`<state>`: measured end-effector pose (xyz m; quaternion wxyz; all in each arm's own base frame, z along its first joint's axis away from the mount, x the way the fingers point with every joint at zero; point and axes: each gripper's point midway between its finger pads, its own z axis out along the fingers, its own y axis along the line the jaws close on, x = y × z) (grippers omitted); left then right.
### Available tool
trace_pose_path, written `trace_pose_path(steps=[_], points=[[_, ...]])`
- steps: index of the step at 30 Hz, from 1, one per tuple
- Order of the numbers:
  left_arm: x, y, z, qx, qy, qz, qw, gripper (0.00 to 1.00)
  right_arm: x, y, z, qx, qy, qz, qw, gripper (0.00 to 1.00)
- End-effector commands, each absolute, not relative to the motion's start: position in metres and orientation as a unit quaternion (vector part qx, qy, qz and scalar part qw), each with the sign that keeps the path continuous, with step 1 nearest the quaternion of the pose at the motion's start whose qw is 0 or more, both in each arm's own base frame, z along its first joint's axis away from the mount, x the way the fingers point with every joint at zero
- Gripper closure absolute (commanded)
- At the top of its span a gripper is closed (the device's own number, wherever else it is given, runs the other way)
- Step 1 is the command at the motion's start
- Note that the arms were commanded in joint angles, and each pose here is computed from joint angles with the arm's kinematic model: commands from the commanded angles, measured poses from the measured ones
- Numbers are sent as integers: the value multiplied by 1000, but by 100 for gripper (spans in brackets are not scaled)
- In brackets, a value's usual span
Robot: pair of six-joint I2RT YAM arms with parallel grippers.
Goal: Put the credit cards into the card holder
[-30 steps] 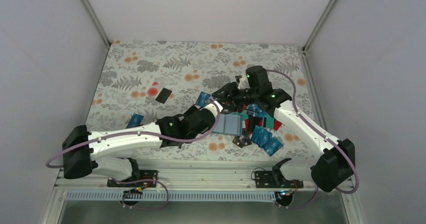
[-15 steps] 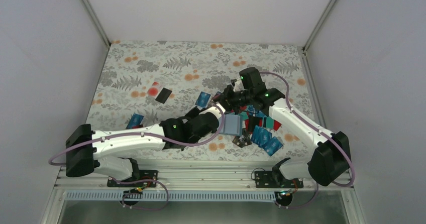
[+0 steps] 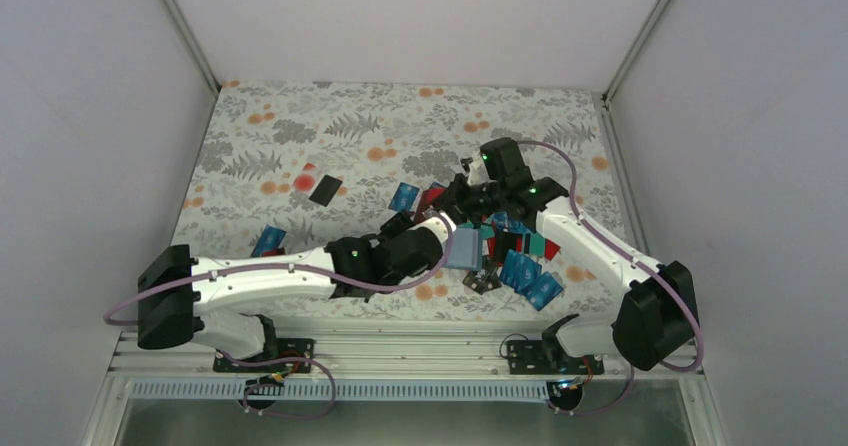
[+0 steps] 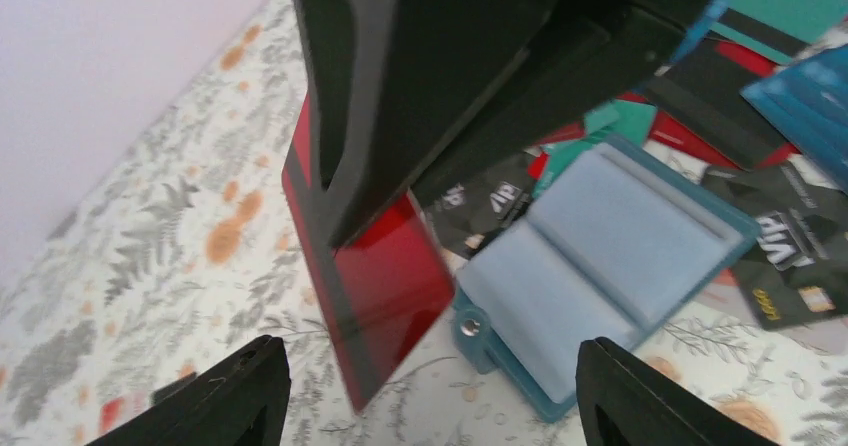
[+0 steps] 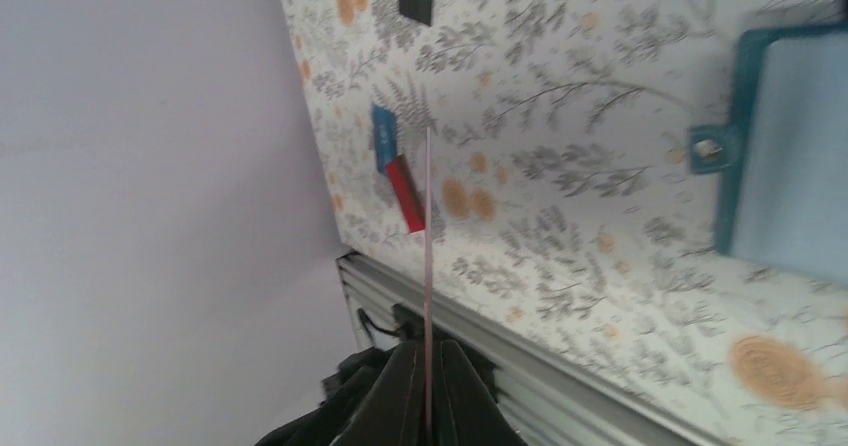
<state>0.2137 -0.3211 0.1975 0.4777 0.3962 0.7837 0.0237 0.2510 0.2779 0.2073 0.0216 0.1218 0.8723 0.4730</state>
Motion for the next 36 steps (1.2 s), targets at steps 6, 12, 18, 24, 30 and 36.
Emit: trace_pose_path(steps=[6, 12, 18, 24, 30, 36], points=[[219, -312, 164, 314, 849, -150, 397, 25, 258, 226, 146, -3, 916, 386, 110, 96], [232, -314, 123, 269, 884, -173, 342, 21, 249, 226, 126, -41, 909, 404, 94, 96], [248, -328, 90, 236, 907, -186, 295, 21, 246, 226, 105, -49, 915, 394, 69, 96], [260, -328, 64, 216, 922, -174, 270, 32, 240, 218, 74, -33, 927, 372, 37, 96], [265, -326, 51, 214, 927, -164, 260, 45, 241, 210, 61, -25, 937, 347, 31, 96], [267, -325, 41, 213, 930, -160, 253, 51, 243, 205, 46, -17, 944, 330, 22, 96]])
